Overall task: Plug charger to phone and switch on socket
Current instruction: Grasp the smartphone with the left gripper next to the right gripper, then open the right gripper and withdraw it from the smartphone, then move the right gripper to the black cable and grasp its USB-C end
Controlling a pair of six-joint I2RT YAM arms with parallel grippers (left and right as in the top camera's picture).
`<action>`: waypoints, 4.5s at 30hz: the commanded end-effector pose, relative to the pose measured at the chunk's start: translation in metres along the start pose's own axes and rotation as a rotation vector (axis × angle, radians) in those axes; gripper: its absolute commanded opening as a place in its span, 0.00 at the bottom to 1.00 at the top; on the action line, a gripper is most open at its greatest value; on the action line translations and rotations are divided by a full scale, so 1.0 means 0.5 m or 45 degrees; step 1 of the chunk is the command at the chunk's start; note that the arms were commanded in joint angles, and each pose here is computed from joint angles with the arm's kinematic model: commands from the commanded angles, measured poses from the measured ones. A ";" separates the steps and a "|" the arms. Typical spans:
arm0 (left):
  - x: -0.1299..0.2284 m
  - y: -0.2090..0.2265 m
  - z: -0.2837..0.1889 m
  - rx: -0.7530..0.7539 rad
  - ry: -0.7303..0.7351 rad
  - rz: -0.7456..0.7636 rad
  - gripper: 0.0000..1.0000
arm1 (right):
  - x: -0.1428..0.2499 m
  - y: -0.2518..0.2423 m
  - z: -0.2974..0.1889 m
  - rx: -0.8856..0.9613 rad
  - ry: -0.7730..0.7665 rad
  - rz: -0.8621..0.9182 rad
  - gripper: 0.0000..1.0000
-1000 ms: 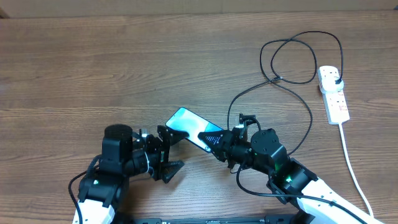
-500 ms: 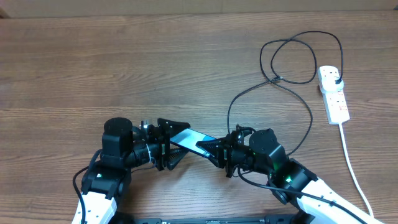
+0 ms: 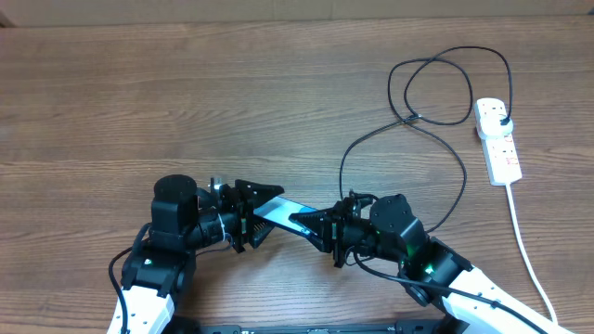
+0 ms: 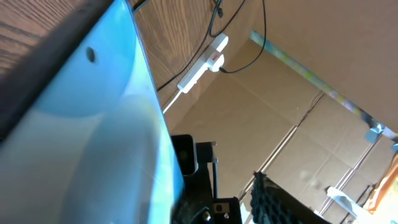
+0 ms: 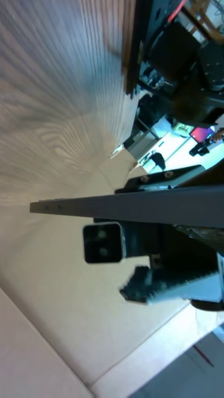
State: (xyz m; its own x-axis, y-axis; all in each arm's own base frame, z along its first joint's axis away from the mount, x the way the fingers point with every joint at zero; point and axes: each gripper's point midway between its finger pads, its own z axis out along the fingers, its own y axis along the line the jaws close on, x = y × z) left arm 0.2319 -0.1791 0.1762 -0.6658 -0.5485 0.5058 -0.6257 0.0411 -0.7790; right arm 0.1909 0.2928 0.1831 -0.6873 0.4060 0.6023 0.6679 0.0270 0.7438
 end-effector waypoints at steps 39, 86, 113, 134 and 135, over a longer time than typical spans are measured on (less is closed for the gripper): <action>-0.078 0.036 0.007 -0.099 -0.333 0.173 0.04 | -0.003 0.031 -0.002 -0.077 -0.082 -0.439 0.75; -0.135 0.010 0.113 0.075 0.343 0.097 0.04 | -0.690 0.095 -0.172 0.190 -1.185 -0.607 0.85; -0.145 0.008 0.114 0.080 0.308 0.094 0.04 | -0.788 0.042 -0.139 0.213 -1.242 -0.575 0.56; -0.122 0.012 0.108 0.069 0.397 0.099 0.04 | -0.722 0.037 -0.065 0.204 -0.867 -0.624 0.04; -0.122 0.012 0.108 0.069 0.399 0.099 0.04 | -0.711 0.046 -0.063 0.196 -0.840 -0.654 0.04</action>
State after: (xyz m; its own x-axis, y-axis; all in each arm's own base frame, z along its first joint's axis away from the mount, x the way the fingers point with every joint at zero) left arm 0.2957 -0.1896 0.1131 -0.7948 -0.3096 0.5220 -0.5562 0.0275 -0.8306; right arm 0.4577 0.1031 -0.0032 -0.5410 0.8243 -0.1673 0.4225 0.4383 0.7934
